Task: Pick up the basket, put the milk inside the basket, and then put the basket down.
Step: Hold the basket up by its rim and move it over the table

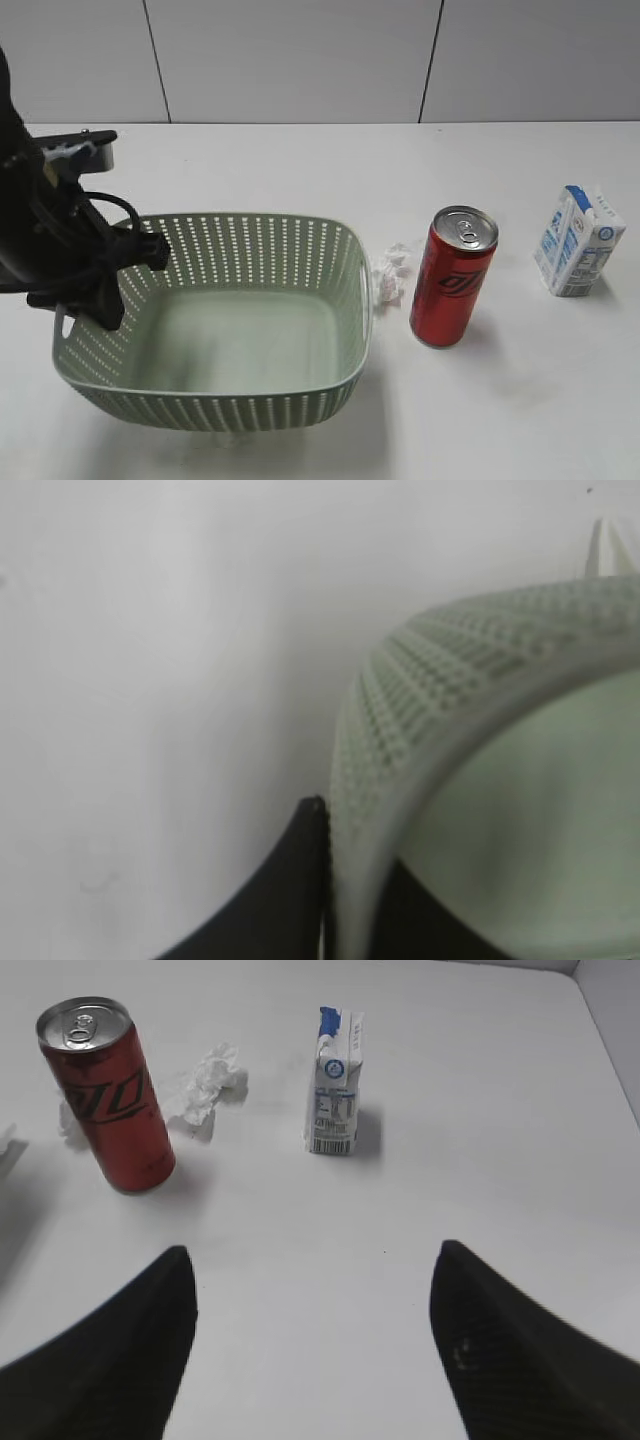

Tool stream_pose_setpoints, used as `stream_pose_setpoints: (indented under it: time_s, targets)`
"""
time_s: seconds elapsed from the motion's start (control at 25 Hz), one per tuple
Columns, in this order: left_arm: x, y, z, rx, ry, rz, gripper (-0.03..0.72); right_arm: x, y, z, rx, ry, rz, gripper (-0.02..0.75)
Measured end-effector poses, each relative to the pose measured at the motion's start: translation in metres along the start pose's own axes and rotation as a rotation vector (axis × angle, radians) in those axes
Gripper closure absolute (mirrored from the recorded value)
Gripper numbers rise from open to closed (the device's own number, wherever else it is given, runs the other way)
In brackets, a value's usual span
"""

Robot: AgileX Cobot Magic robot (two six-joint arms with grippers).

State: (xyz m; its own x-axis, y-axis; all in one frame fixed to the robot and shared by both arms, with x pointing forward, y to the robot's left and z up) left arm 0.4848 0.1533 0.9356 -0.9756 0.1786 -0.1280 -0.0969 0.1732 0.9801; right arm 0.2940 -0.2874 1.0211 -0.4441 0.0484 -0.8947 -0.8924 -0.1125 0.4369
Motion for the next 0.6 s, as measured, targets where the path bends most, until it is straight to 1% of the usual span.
stream_pose_setpoints:
  time_s: [0.16, 0.32, 0.44, 0.6]
  targets:
    - [0.004, -0.004, 0.002, -0.003, 0.006, 0.008, 0.684, -0.015, -0.011, 0.001, 0.005, -0.026, 0.103, 0.181]
    - [0.003, -0.004, 0.001, 0.005, 0.013, -0.002, 0.684, -0.041, -0.035, 0.008, -0.020, -0.064, 0.236, 0.252]
    - [0.003, -0.004, 0.001, 0.006, 0.014, -0.002, 0.684, -0.067, -0.062, 0.013, -0.045, -0.096, 0.316, 0.285]
    - [0.003, -0.004, 0.000, 0.007, 0.016, -0.002, 0.684, -0.091, -0.111, 0.017, -0.057, -0.121, 0.449, 0.295]
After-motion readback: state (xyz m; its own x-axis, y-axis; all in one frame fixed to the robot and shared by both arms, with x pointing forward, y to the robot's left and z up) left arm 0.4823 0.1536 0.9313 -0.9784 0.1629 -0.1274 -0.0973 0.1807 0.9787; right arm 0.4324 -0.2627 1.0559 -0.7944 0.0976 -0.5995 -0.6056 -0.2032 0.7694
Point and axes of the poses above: a point on each arm's last joint axis where the gripper is mounted, y pointing back along that axis away from the gripper, z along the wrist's bending axis when the last joint is at zero, x = y × z, the point moved 5 cm from there along -y, pointing out along that axis toward the gripper, and after that the axes turned 8 degrees about -y, right-handed, at the moved point
